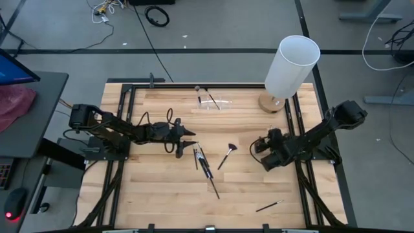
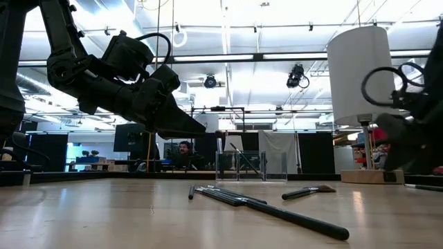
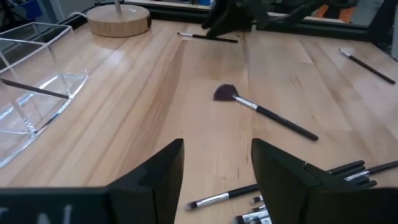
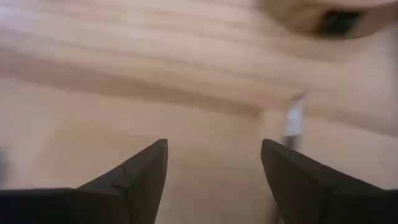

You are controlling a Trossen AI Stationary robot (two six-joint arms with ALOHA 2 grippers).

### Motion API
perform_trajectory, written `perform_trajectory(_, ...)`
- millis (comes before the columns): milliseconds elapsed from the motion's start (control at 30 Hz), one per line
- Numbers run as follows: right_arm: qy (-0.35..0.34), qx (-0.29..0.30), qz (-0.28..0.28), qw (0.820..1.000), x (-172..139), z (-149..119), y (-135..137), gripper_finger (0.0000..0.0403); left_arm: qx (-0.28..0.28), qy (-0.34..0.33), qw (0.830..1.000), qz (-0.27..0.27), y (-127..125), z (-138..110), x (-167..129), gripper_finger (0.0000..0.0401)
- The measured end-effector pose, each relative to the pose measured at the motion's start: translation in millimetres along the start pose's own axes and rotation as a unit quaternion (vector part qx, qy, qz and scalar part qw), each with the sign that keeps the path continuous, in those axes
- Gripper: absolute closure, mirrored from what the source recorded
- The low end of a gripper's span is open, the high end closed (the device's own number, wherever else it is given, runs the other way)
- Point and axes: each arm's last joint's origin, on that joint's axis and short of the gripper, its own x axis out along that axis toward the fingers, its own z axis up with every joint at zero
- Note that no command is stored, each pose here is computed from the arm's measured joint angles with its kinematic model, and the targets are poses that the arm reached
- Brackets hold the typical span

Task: Pick & Place Makeup Supplies
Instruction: Put the black makeup brush into the transparent organizer

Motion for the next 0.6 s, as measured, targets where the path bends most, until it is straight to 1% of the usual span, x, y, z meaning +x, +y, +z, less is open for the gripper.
perform_trajectory(100,-0.014,0.009,-0.048,0.999,-1,4,-12,0.0150,0.000,0.000,1.000,0.000,0,0,0,0.0208)
perform_trajectory(200,-0.021,0.025,-0.053,0.998,1,4,-15,0.0166,0.000,-0.001,1.000,0.001,0,0,0,0.0208)
perform_trajectory(233,-0.019,0.026,-0.050,0.998,1,3,-14,0.0171,0.000,-0.002,1.000,0.001,0,0,0,0.0208)
perform_trajectory(367,-0.012,0.024,-0.071,0.997,7,4,-15,0.0193,-0.001,-0.005,1.000,0.003,1,1,0,0.0208)
perform_trajectory(600,0.033,0.008,-0.124,0.992,21,3,-13,0.0233,-0.004,-0.005,1.000,0.002,0,1,0,0.0208)
